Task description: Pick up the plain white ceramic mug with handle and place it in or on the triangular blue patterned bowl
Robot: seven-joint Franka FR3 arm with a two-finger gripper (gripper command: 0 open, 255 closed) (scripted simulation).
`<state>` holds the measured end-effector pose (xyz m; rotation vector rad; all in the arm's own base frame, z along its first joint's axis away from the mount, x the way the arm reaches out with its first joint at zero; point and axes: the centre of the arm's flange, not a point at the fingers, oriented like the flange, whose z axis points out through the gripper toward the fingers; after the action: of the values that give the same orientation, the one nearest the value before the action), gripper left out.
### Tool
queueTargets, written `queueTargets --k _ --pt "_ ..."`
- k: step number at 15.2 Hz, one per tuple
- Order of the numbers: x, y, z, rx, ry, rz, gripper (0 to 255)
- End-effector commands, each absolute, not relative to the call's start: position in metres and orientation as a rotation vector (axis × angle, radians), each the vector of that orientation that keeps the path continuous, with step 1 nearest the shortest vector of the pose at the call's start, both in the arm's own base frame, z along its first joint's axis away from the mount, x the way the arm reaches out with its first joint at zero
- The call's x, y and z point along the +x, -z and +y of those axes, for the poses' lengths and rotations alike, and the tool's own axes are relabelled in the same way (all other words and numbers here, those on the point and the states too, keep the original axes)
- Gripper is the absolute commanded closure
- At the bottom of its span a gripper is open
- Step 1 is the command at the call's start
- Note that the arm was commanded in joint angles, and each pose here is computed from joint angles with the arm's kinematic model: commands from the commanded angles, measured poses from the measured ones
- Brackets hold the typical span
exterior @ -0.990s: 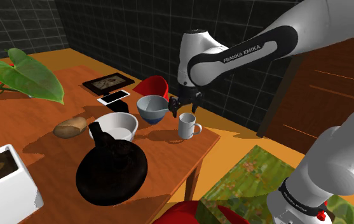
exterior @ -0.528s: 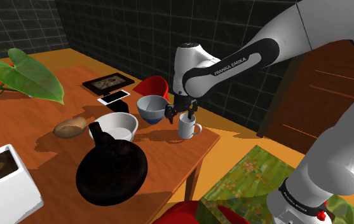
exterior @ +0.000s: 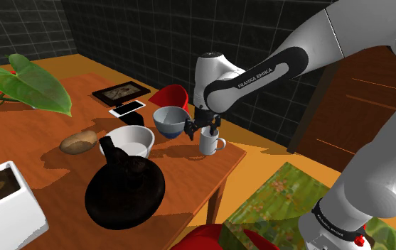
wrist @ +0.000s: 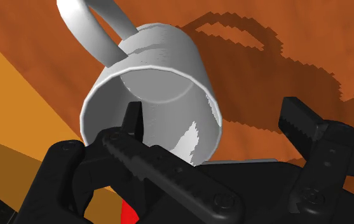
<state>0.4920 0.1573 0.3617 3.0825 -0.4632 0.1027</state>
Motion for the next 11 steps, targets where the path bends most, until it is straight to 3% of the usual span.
queueTargets --k 1,2,11 --pt "0.492 -0.3617 0.1573 3.082 -0.103 -0.463 0" --pt "0.492 -0.3617 0.1573 3.082 -0.103 -0.463 255" --pt "0.492 -0.3616 0.1574 3.083 -0.103 -0.463 255"
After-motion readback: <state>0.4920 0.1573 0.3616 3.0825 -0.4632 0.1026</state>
